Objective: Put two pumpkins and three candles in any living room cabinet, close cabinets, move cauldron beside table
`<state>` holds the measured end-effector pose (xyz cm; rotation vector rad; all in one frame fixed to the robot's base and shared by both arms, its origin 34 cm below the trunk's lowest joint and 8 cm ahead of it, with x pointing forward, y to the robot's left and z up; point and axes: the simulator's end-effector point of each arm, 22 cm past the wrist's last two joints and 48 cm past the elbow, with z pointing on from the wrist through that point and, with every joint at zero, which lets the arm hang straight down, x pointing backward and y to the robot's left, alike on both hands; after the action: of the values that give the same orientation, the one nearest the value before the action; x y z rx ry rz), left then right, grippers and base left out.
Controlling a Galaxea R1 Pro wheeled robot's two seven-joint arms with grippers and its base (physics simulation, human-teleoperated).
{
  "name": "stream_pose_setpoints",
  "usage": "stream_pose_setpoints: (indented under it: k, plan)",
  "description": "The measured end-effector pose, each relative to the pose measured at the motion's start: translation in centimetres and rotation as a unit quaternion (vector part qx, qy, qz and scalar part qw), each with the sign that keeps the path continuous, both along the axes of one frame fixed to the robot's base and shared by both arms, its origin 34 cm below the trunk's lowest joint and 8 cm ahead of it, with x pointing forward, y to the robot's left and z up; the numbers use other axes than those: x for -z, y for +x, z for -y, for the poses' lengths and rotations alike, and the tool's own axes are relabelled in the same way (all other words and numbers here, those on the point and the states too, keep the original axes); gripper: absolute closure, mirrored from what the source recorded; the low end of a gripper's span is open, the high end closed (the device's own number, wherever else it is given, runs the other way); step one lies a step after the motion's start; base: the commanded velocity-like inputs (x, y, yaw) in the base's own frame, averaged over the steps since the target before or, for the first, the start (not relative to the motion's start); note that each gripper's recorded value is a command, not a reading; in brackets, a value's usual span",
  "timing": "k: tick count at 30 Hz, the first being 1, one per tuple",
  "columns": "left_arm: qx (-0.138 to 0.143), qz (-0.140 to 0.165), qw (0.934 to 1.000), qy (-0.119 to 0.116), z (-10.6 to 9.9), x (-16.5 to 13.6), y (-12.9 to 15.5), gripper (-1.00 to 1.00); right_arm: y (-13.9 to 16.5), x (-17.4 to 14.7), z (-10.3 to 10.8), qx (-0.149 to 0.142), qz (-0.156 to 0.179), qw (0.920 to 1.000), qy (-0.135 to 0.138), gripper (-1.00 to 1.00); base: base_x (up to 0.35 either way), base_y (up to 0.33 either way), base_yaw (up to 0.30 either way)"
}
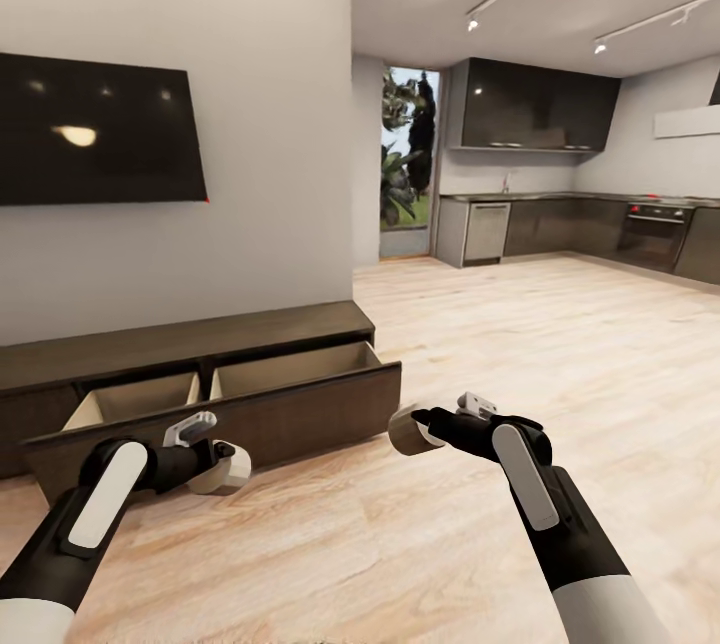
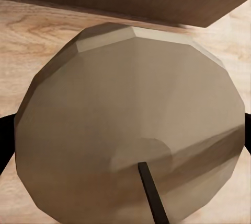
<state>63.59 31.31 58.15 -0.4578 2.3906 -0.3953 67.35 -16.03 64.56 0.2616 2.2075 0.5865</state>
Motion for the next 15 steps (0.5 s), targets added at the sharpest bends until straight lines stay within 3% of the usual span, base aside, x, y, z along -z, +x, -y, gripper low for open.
stream_pose_setpoints:
  k: [15]
  plan:
    - [0.0,-0.011,0.9999,-0.002,0.1,1.2,0.0,1.0,0.2,1.2,0.0,0.0,-0.01,0.9999,-0.001,1.0,0.0,0.0,0.144]
